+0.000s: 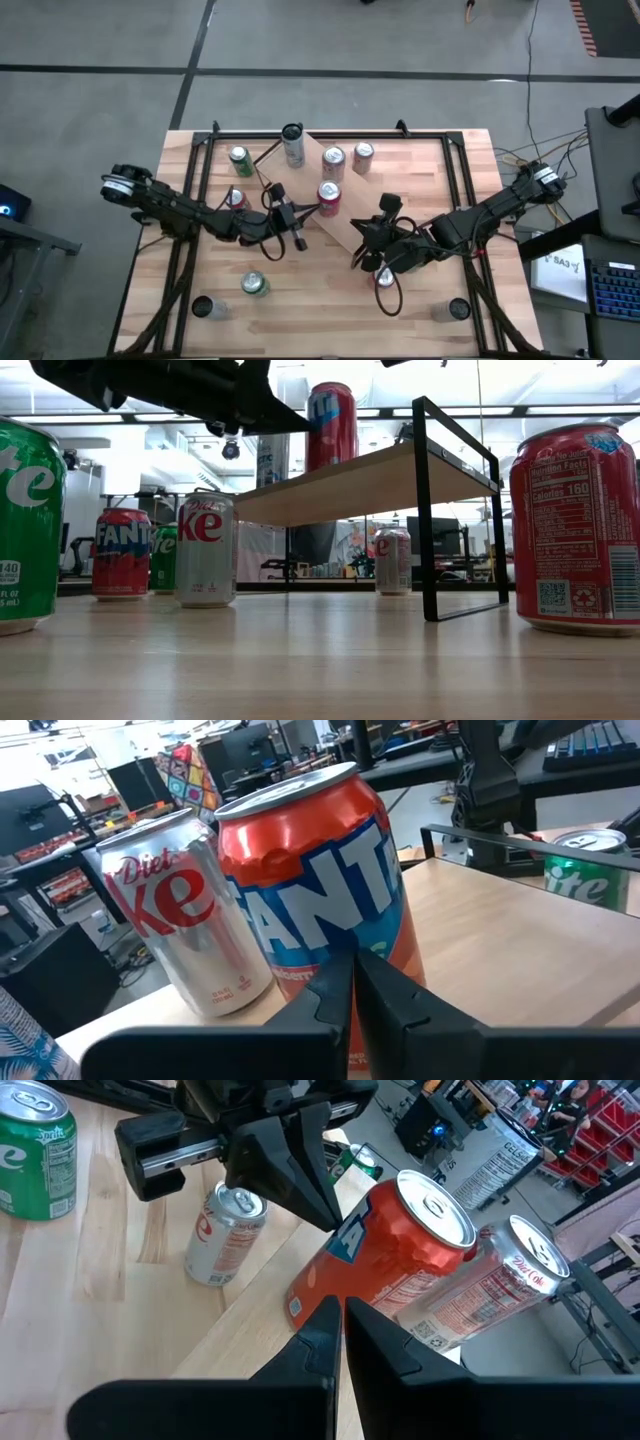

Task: Place canned beverage on shelf
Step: Put the bottom orange soda can on the shelf

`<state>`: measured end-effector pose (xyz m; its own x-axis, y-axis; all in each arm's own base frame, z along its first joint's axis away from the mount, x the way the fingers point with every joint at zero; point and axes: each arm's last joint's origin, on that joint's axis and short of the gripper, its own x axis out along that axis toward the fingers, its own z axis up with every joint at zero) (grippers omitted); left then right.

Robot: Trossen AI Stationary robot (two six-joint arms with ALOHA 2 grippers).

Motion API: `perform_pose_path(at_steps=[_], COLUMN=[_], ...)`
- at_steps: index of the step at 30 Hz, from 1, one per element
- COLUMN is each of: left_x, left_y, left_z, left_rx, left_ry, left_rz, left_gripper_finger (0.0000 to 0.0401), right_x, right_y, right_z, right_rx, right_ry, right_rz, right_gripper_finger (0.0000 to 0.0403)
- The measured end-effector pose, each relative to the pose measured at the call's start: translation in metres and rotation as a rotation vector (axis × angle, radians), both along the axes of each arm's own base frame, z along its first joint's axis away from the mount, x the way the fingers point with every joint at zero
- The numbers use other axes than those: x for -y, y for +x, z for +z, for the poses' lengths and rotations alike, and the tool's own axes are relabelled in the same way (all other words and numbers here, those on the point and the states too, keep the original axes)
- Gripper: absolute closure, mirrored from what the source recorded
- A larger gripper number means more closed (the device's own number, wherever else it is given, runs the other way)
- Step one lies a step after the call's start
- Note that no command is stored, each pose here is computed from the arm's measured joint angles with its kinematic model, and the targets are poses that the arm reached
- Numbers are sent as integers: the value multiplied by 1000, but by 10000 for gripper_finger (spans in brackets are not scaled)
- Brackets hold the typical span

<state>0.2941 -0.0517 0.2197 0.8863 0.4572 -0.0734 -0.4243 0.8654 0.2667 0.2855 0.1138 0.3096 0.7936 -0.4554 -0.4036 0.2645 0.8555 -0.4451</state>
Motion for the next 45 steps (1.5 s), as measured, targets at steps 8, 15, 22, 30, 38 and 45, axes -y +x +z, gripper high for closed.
perform_pose_path(at_steps=[8, 15, 22, 30, 38, 45], left_x=[-4, -5, -7, -8, -11, -11], left_y=[2, 2, 2, 3, 4, 4], left_z=[0, 0, 0, 2, 3, 3], left_rx=[6, 8, 9, 23, 35, 43], left_ry=[-21, -22, -22, -29, -31, -36], left_rz=[-55, -50, -45, -65, -56, -61], left_gripper_finger=[401, 401, 401, 401, 401, 401], right_x=[0, 0, 0, 0, 0, 0], right_y=[0, 0, 0, 0, 0, 0], right_z=[0, 0, 0, 0, 0, 0], right_rx=[0, 0, 0, 2, 2, 1], right_ry=[0, 0, 0, 3, 3, 2], right_rz=[0, 0, -1, -1, -1, -1], right_gripper_finger=[394, 394, 394, 394, 394, 394])
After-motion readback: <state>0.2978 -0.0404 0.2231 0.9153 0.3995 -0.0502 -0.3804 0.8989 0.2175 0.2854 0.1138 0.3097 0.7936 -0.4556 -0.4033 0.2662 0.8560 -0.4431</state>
